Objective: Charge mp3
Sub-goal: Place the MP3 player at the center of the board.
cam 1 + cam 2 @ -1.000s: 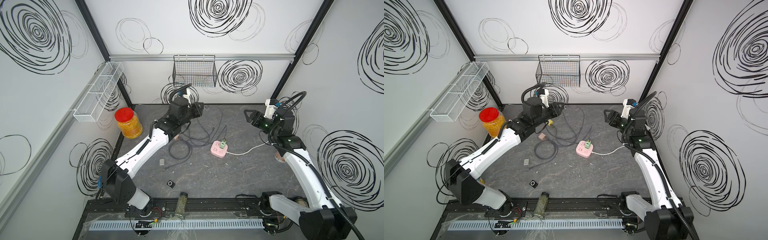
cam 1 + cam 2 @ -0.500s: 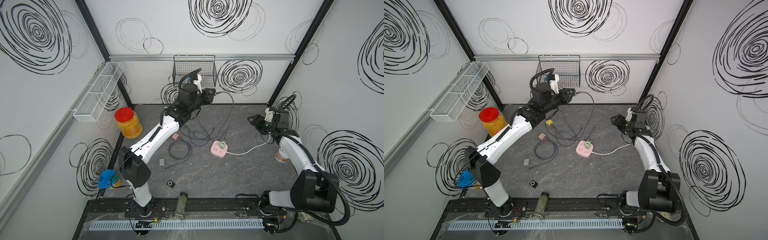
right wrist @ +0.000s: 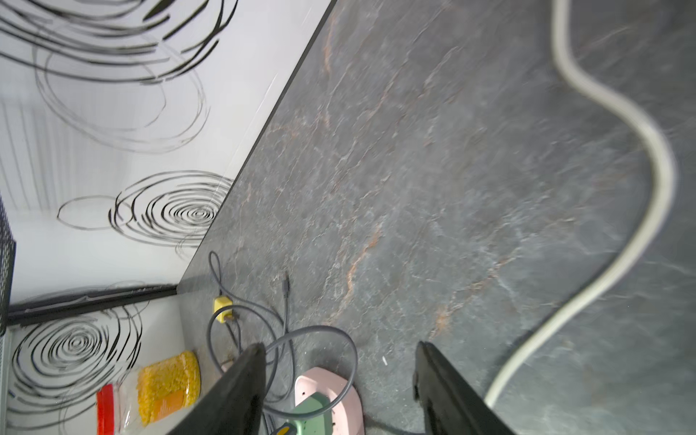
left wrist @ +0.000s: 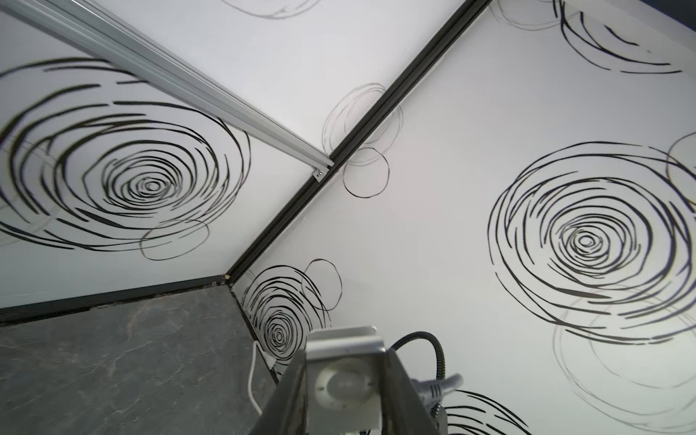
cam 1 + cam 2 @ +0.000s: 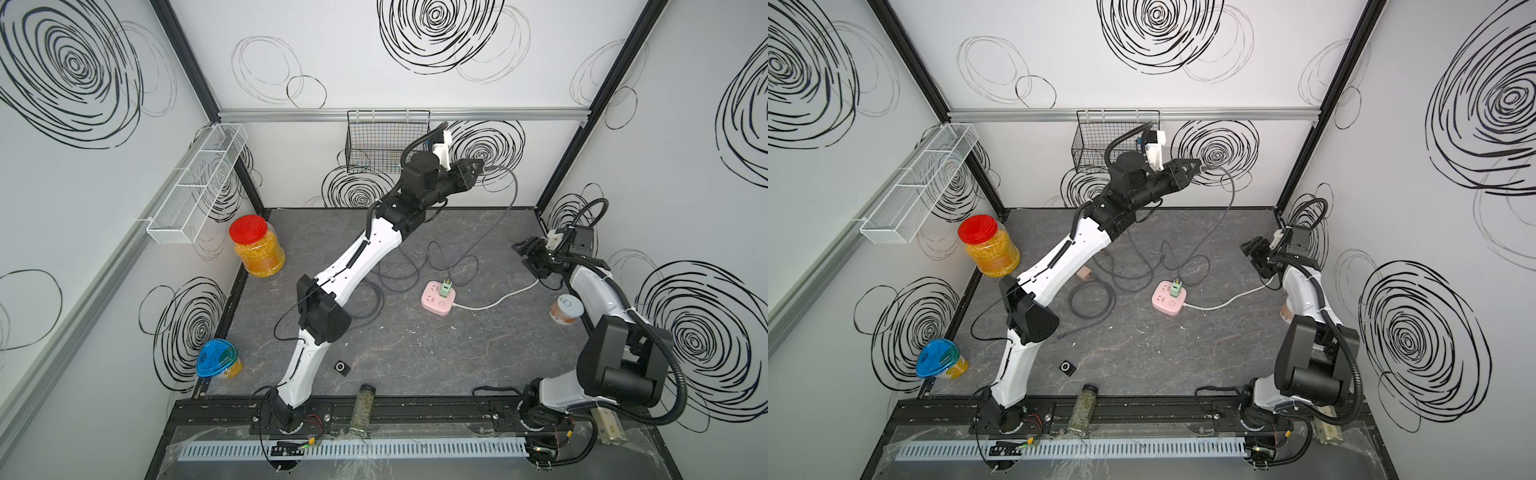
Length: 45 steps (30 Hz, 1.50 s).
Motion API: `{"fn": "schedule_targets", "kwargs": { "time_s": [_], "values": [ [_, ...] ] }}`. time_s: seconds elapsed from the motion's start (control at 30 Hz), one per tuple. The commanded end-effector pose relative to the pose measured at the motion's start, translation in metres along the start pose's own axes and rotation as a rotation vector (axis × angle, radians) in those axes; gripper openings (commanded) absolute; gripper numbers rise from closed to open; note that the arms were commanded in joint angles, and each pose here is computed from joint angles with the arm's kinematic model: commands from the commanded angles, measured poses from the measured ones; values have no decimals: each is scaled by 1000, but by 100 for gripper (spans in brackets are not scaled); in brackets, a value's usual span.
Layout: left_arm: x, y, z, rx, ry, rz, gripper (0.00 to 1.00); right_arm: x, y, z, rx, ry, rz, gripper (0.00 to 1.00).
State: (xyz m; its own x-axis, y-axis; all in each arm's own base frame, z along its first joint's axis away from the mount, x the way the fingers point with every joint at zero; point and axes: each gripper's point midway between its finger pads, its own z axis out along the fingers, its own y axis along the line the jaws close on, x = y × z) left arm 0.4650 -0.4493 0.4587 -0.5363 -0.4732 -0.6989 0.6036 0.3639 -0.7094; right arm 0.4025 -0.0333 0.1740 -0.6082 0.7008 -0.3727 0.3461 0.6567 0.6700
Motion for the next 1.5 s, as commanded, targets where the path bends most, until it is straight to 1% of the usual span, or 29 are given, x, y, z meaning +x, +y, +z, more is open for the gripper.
{"fn": "schedule_targets", "kwargs": {
  "time_s": [0.0,0.17,0.37,0.47,0.53,0.6,0.67,0.8,0.87,0.97,1.03,1.13,1.2,1.27,1.47],
  "values": [
    [27,9,23,99,44,-88,27,-16,-14,-25,64,-63,11,67],
    [79,57,44,46,132,-158,27,-23,-33,-37,96,-95,42,68],
    [132,123,56,-74,218,-192,27,-20,-36,-34,84,-80,36,68],
    [146,143,57,-108,241,-195,27,-19,-36,-29,71,-61,38,68],
    [146,149,56,-115,239,-198,27,-18,-37,-27,69,-59,39,68],
    [140,152,55,-119,230,-190,27,-19,-38,-25,70,-59,37,68],
    [132,161,52,-143,220,-182,27,-20,-38,-24,68,-60,35,68],
    [126,185,46,-187,216,-169,27,-21,-38,-18,49,-56,43,67],
    [117,191,44,-188,193,-176,27,-22,-37,-17,41,-60,47,67],
    [88,194,42,-177,145,-180,27,-26,-35,-16,34,-64,50,67],
    [63,192,37,-177,107,-161,27,-30,-31,-16,24,-68,48,67],
    [29,197,27,-204,40,-138,27,-34,-27,-14,15,-73,47,67],
    [13,195,23,-219,-9,-110,27,-37,-24,-12,9,-77,46,67],
    [0,191,21,-215,-53,-95,28,-39,-22,-8,3,-73,47,67],
    [-28,179,26,-129,-139,-149,28,-43,-8,3,-25,-52,38,66]
  ]
}}
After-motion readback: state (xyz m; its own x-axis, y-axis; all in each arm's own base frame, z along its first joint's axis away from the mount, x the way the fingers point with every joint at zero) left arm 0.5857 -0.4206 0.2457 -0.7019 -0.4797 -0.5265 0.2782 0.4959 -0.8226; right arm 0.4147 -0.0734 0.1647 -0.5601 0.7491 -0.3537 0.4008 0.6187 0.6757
